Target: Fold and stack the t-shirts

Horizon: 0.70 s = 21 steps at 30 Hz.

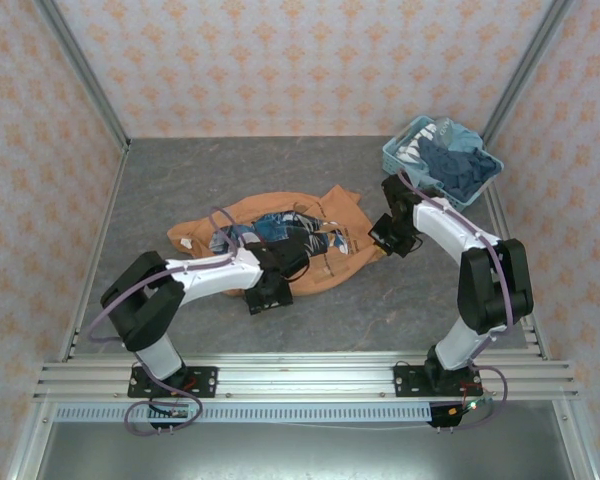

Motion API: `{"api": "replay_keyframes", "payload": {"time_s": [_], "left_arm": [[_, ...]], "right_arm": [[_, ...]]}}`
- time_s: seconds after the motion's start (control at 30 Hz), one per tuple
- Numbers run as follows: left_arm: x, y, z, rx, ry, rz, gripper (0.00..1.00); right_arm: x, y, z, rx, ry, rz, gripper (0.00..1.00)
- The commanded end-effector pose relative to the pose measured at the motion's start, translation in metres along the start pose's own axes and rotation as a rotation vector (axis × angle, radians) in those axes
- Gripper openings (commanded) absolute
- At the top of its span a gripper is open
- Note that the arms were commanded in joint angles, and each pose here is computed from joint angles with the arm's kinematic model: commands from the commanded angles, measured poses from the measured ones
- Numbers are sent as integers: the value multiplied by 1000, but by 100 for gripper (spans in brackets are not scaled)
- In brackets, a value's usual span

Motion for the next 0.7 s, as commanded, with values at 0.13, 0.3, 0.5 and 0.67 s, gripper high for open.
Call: {"api": "replay_keyframes", "payload": {"time_s": [0.13,0.3,0.5,0.67], "left_arm": [[4,-10,17,68,-180,-150,12],[-34,-7,62,77,-234,-271,0],[-87,5,131,-3,-176,-393,0],[-91,19,164,-121,-38,-386,0]], "right_arm": [[-5,2,-10,-5,48,-20,0],[-19,3,-14,-17,53,-47,0],[-38,25,-29,-49,36,-5,0],[-18,50,-62,-69,114,88,20]]}}
Point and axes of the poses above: each hand's point on the last joint's axis, 136 mm out from that joint toward the fingers, its own x axis out along the fingers, its own z axis along the line the jaws close on, y = z × x, the point moved 9 cm from there along -x, back along the fingers, and after that the axes turned 4 degrees about -x, right-handed, at the moved point
